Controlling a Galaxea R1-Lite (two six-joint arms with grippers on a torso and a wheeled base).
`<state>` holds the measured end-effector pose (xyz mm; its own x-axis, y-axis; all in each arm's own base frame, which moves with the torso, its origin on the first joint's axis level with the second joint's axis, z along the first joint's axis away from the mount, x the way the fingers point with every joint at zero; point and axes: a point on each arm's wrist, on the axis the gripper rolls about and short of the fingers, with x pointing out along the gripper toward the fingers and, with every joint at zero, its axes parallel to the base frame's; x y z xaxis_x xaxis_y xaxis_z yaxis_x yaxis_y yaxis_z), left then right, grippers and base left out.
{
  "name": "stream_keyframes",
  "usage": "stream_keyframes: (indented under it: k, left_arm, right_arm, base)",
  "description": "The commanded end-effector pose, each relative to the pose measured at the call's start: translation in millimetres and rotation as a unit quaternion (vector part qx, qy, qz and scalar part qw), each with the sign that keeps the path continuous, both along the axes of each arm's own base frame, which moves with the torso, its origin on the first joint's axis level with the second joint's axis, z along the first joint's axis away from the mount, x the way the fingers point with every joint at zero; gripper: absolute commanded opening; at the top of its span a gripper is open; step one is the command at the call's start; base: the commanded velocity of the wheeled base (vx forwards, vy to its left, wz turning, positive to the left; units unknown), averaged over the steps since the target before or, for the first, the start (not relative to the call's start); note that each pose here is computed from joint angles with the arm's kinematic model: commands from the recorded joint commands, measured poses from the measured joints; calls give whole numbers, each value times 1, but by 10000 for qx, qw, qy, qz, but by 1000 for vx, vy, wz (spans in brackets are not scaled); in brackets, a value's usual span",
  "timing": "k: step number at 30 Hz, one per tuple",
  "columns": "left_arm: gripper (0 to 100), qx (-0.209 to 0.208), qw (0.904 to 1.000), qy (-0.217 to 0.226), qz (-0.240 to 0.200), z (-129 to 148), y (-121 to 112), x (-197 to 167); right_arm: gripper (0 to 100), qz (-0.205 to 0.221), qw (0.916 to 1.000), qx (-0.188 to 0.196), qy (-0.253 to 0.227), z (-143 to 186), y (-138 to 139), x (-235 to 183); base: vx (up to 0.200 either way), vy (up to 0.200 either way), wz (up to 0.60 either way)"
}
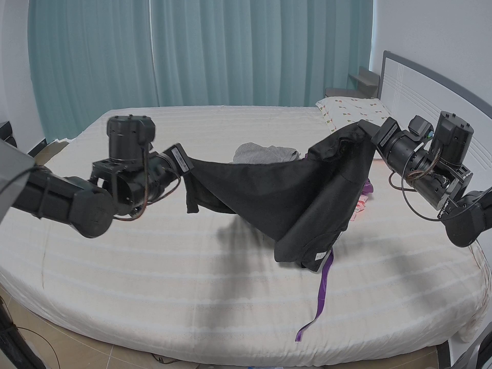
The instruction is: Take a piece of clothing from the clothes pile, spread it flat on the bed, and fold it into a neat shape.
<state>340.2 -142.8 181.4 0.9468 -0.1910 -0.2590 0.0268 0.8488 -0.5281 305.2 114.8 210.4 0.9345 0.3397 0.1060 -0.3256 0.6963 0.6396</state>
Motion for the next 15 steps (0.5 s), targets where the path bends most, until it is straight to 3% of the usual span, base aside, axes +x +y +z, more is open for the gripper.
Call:
stream_keyframes:
  k: [1, 4, 8, 15]
  left_arm:
    - [0, -205, 9992, -237, 237, 30, 25, -35]
    - [0, -127, 9996, 114, 237, 7, 27, -42]
    - [0, -439, 9980, 367, 257, -16, 26, -51]
    - [0, -286, 9925, 1188, 0, -60, 15, -73]
  right_arm:
    - [0, 200, 9988, -230, 373, -25, 9, -10]
    - [0, 202, 9967, -346, 706, -47, 8, -15]
    - [0, 158, 9929, -480, 1080, -75, 8, -16]
    - [0, 449, 9864, -574, 1475, -109, 19, -29]
  base:
    - [0, 0, 0]
    - [0, 0, 0]
    - [0, 0, 0]
    - [0, 0, 0]
